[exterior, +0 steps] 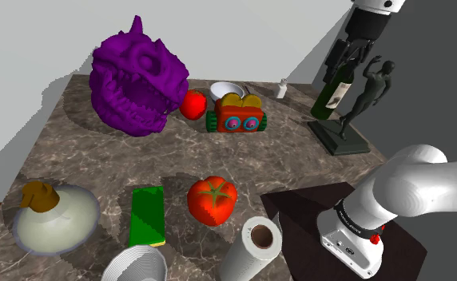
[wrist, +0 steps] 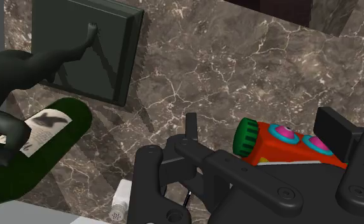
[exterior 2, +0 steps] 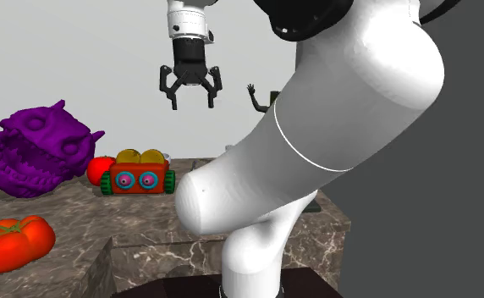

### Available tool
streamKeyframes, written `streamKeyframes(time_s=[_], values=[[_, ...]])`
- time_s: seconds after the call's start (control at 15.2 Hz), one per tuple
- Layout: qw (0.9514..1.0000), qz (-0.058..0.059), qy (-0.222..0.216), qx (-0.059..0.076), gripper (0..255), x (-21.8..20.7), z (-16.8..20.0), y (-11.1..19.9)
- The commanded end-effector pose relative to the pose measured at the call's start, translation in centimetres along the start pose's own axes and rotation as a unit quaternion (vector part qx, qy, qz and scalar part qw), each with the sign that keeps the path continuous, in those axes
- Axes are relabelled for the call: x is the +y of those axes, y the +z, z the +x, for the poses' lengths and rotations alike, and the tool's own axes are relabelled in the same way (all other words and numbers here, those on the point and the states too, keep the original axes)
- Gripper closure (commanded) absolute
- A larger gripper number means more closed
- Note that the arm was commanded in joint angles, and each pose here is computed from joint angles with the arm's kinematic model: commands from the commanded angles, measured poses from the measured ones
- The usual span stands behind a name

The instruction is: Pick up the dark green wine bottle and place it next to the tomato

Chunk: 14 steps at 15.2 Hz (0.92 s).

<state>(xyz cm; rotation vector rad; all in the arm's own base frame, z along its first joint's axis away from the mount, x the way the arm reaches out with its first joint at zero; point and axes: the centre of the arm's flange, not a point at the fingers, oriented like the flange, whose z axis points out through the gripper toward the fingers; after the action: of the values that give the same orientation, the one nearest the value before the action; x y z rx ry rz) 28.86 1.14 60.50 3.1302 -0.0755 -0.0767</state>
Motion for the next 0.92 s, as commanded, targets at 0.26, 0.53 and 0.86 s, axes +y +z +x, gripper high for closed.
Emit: streamKeyframes(time_s=[0.26,0.53,0.86], values=[[1.0,0.004,-0.001,-0.004,0,5.1,1.7,-1.0],[0.9999,0.008,-0.003,-0.009,0,10.1,3.5,-1.9],[0.9998,0.014,-0.004,-0.014,0,16.5,5.7,-2.9]])
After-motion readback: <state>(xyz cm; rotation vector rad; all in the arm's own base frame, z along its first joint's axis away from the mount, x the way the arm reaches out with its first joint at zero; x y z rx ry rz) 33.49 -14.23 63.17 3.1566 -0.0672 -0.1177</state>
